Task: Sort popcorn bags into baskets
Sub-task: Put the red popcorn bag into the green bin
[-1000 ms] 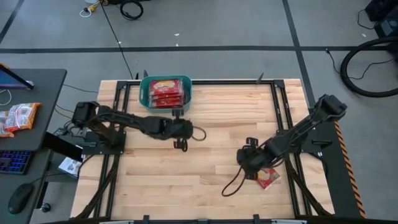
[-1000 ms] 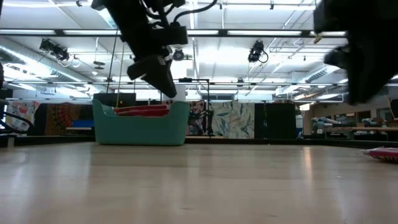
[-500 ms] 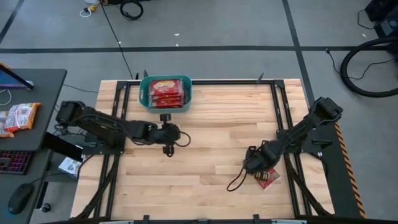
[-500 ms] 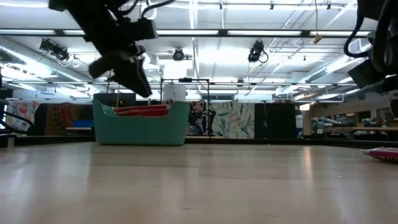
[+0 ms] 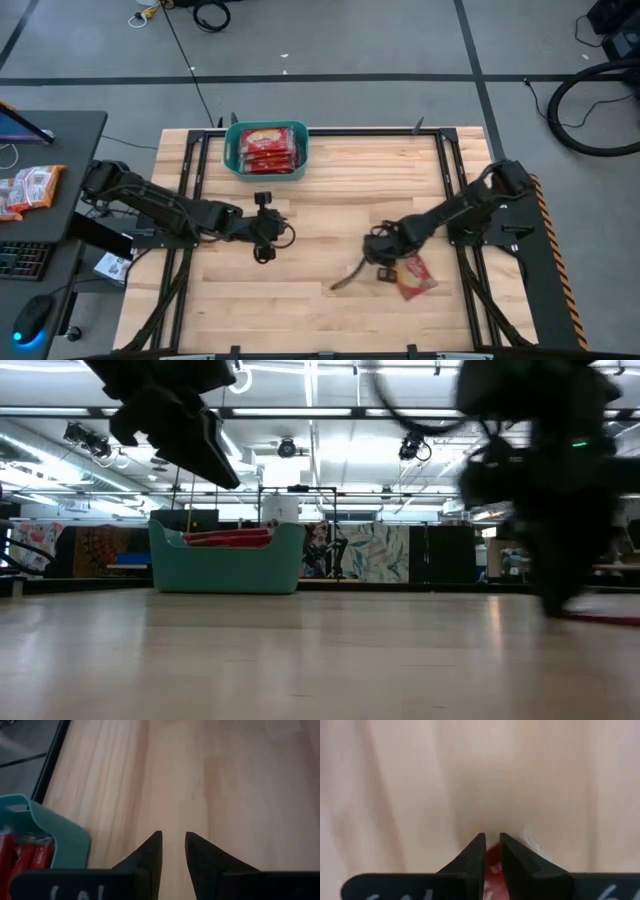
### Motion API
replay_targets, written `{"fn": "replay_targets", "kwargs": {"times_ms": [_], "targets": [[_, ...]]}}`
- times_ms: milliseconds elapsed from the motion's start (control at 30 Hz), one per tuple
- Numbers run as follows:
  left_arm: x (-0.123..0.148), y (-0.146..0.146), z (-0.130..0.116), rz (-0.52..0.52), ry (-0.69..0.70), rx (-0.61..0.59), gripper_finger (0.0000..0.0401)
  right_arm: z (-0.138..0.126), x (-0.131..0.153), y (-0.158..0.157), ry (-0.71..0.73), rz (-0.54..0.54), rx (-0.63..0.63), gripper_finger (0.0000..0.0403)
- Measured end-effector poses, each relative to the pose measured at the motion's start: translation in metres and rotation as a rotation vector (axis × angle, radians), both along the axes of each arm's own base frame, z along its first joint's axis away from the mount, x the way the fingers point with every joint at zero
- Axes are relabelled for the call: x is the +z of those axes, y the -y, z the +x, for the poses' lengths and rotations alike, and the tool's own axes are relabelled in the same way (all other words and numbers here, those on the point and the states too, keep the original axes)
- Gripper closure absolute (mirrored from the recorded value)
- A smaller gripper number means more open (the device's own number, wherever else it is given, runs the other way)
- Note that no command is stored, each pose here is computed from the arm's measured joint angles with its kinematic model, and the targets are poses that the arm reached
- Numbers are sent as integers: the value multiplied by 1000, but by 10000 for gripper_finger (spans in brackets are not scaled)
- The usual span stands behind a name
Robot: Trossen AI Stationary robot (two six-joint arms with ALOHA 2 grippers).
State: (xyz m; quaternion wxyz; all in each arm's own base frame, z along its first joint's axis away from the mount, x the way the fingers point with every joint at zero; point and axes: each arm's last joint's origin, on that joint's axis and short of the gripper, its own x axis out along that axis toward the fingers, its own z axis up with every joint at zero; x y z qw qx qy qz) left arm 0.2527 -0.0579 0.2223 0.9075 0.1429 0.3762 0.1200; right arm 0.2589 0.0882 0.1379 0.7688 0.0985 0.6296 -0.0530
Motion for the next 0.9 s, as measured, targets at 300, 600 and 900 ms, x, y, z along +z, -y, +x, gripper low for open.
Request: {"fn": "replay_targets", "kwargs": {"times_ms": [300, 600, 900], "targets": [[6, 4, 7, -32, 82, -44, 312, 57, 59, 1, 297, -89, 194, 348], [5, 4, 9, -26, 81, -50, 312, 23, 68, -16, 68, -146, 151, 348], [4, 4, 8, -24, 76, -51, 312, -4, 21, -11, -130, -77, 56, 349]]}}
